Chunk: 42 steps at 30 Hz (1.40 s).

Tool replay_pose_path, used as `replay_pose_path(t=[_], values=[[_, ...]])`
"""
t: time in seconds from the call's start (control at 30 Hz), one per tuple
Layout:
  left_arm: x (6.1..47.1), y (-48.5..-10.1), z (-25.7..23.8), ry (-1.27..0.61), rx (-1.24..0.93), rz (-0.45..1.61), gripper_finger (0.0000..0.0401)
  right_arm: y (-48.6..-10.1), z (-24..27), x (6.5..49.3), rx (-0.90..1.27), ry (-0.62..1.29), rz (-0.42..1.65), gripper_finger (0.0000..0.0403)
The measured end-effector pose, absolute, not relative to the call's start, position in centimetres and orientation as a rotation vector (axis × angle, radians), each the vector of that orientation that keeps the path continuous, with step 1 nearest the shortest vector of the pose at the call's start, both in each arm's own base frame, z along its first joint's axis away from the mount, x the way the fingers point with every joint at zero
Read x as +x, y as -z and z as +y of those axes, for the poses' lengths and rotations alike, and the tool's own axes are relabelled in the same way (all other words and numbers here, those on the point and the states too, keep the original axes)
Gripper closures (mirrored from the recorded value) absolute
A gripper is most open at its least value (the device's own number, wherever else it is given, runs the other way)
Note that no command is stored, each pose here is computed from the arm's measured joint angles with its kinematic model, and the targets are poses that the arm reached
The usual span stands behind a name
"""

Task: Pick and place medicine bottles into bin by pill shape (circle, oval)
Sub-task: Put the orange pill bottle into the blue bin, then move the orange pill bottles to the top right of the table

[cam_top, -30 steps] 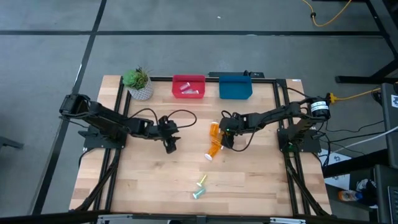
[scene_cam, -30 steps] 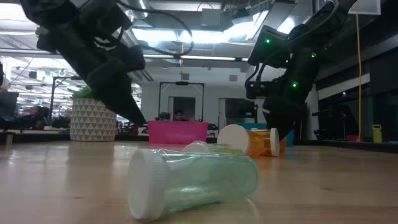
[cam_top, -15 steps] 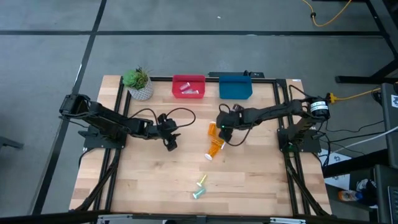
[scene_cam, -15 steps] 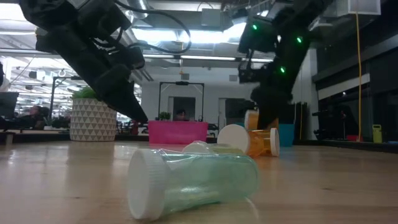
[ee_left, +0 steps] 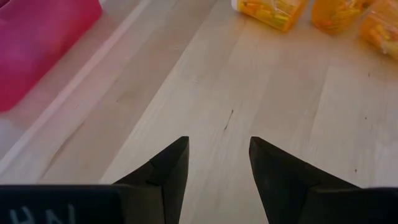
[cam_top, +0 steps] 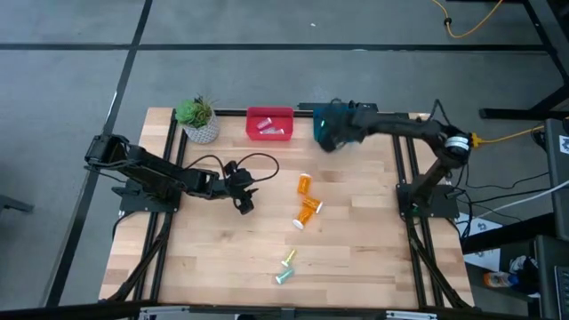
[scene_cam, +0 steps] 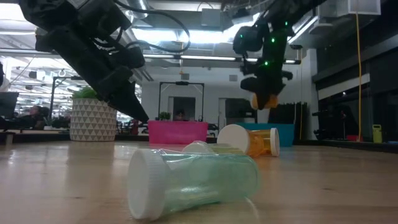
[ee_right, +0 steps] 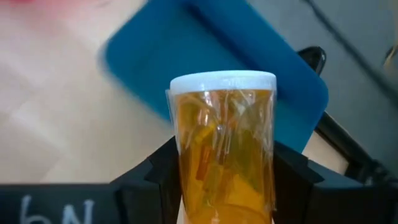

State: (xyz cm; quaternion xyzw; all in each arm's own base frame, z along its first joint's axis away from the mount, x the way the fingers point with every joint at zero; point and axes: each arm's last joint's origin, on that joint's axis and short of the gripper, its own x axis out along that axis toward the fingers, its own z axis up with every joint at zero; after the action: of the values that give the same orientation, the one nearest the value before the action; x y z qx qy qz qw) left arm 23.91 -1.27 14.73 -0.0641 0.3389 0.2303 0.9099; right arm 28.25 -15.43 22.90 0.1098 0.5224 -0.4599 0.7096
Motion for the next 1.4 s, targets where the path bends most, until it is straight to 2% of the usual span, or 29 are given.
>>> replay_pose_path(t=[0.17,0.4,0.63,0.7,0.77,0.97,1.1,1.2,1.4], values=[[23.9,-14.7,-1.3,-0.470,-0.118,0.702,0.0238,-23.1,-19.5,26.7,0.361,1.037,1.072,0.0223],[23.9,-14.7,-1.3,-0.466,-0.109,0.704,0.0238,-23.2,-21.8,25.7,0.501,0.961,0.993,0.0166],[23.9,-14.7,-1.3,-0.466,-0.109,0.704,0.0238,-23.3,-22.4,25.4,0.524,1.011,0.957,0.0129],[23.9,-14.7,-1.3,-0.466,-0.109,0.704,0.0238,-23.4,-22.4,25.6,0.545,0.961,0.931,0.0127],[23.9,-14.7,-1.3,-0.466,-0.110,0.704,0.0238,-23.5,-22.1,26.3,0.577,0.816,0.898,0.0127],[23.9,-14.7,-1.3,-0.467,-0.115,0.703,0.0238,-23.9,-17.5,29.5,0.682,0.248,0.879,0.0139],[23.9,-14.7,-1.2,-0.469,-0.117,0.703,0.0238,-24.0,-12.6,31.3,0.648,0.035,0.961,0.0147],[23.9,-14.7,-1.2,-0.469,-0.118,0.702,0.0238,-24.4,-8.7,31.7,0.597,-0.014,1.041,0.0153],[24.0,-14.7,-1.3,-0.455,-0.125,0.702,0.0238,-27.0,-2.7,30.3,0.468,0.139,1.085,0.0166]])
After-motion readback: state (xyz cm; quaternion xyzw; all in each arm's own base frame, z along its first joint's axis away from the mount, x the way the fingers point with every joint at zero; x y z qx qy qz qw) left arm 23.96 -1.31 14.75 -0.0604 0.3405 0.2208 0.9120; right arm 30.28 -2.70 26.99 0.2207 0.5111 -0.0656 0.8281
